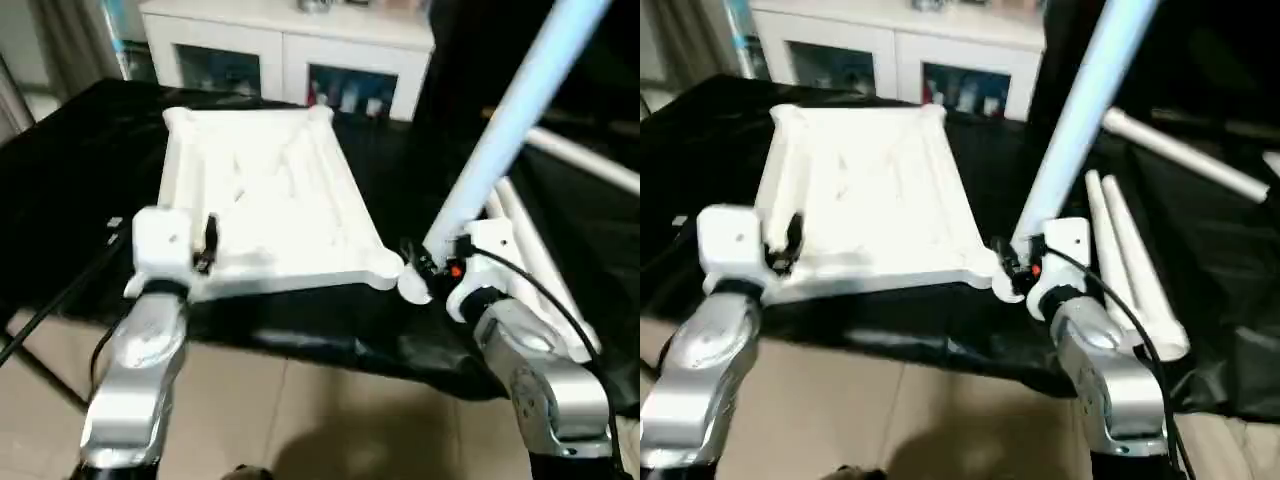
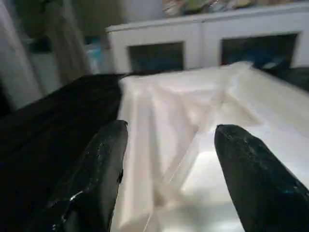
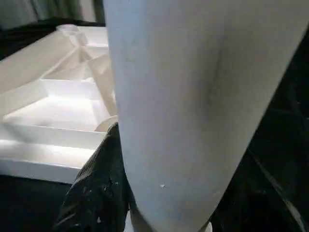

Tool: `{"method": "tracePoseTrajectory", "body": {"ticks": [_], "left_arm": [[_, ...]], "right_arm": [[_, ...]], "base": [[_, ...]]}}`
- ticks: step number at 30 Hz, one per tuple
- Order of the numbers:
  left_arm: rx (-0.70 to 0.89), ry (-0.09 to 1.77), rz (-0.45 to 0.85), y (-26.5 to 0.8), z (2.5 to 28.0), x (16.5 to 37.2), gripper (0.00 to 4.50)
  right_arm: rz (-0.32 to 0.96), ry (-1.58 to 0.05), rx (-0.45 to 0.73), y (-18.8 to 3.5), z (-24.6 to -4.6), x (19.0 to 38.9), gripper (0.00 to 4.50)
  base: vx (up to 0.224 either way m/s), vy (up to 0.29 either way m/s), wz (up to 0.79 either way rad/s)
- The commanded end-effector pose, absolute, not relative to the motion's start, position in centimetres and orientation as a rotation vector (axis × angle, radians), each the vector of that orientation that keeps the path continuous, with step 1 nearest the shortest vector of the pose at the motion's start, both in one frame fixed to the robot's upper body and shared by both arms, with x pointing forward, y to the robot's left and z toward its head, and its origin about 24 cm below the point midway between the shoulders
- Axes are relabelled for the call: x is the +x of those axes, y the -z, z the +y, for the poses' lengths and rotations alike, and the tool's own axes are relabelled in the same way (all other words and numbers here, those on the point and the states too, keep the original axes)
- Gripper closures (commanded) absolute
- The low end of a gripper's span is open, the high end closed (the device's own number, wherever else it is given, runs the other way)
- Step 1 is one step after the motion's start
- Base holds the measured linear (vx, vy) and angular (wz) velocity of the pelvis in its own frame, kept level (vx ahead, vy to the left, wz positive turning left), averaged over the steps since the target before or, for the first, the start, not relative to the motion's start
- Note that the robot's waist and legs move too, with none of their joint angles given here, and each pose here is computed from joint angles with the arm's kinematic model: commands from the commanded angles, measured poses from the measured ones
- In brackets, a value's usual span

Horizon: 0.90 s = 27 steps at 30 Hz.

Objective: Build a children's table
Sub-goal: Move to table

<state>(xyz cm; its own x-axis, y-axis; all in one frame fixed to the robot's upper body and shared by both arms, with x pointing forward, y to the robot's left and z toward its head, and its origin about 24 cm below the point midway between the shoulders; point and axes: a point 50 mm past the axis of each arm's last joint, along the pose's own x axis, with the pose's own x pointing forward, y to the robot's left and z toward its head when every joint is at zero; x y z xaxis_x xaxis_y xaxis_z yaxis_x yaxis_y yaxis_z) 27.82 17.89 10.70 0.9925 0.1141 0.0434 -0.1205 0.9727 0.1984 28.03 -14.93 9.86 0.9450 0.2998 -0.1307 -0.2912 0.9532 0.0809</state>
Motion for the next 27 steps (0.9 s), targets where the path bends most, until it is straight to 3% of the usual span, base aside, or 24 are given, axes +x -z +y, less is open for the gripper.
{"method": "tracePoseTrajectory", "body": {"ticks": [1, 11, 21, 27], "left_arm": [[0.214, -0.122, -0.021, -10.6, 17.7, 28.1, 1.27], [0.219, -0.109, -0.049, -11.5, 18.3, 28.9, 1.27], [0.236, -0.091, -0.063, -11.5, 17.6, 29.0, 1.27], [0.220, -0.112, -0.054, -11.4, 17.5, 29.0, 1.27]], "right_arm": [[0.149, -0.281, 0.068, -9.8, -15.7, 28.0, 2.66], [0.148, -0.281, 0.082, -9.6, -14.9, 28.0, 2.66], [0.177, -0.293, 0.108, -9.3, -14.5, 27.9, 2.66], [0.171, -0.276, 0.087, -9.3, -14.8, 28.1, 2.66]], "base": [[-0.103, -0.171, -0.17], [-0.058, -0.046, -0.09], [-0.015, 0.217, -0.03], [-0.090, 0.050, -0.15]]}}
